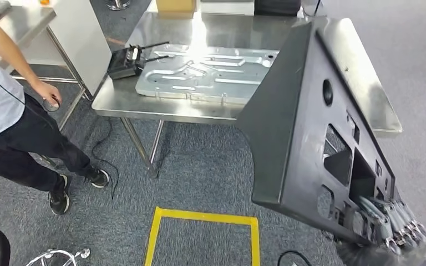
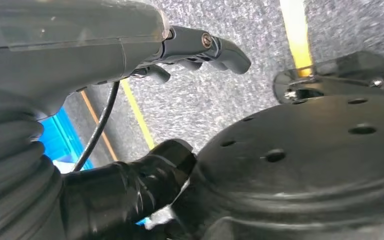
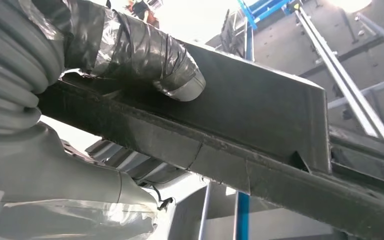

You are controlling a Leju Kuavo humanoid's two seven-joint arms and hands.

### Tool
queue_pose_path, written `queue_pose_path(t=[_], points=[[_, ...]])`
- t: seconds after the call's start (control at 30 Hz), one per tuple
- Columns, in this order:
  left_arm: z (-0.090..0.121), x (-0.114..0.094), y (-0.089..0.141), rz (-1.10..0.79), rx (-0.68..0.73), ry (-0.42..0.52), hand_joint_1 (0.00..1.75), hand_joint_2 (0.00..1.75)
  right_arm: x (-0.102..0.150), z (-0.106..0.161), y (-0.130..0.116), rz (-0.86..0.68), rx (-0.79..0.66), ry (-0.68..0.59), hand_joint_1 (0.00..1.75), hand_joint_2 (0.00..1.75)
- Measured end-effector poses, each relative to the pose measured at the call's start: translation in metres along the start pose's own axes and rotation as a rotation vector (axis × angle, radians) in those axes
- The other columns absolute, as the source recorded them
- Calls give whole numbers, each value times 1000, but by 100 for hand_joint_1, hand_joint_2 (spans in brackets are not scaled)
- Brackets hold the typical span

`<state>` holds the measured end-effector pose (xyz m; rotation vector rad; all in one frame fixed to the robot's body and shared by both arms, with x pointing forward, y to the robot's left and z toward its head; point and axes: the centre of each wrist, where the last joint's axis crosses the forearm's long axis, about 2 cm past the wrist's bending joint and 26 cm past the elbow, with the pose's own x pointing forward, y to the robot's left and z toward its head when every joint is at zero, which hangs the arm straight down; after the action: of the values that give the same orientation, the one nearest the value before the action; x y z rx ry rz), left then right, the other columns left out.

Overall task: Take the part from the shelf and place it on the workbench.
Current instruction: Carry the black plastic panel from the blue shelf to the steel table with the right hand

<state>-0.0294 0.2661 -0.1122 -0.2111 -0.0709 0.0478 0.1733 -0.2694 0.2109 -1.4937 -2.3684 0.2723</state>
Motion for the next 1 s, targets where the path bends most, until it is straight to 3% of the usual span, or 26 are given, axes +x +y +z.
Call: queue_pose_path(t=[0.53, 1.0], points=[[1, -4, 1, 2, 2, 5, 0, 175, -7, -1, -2, 25, -18, 25, 175, 175], [1, -3, 1, 10, -4, -6, 0, 175, -27, 3, -1, 74, -22, 72, 175, 175]])
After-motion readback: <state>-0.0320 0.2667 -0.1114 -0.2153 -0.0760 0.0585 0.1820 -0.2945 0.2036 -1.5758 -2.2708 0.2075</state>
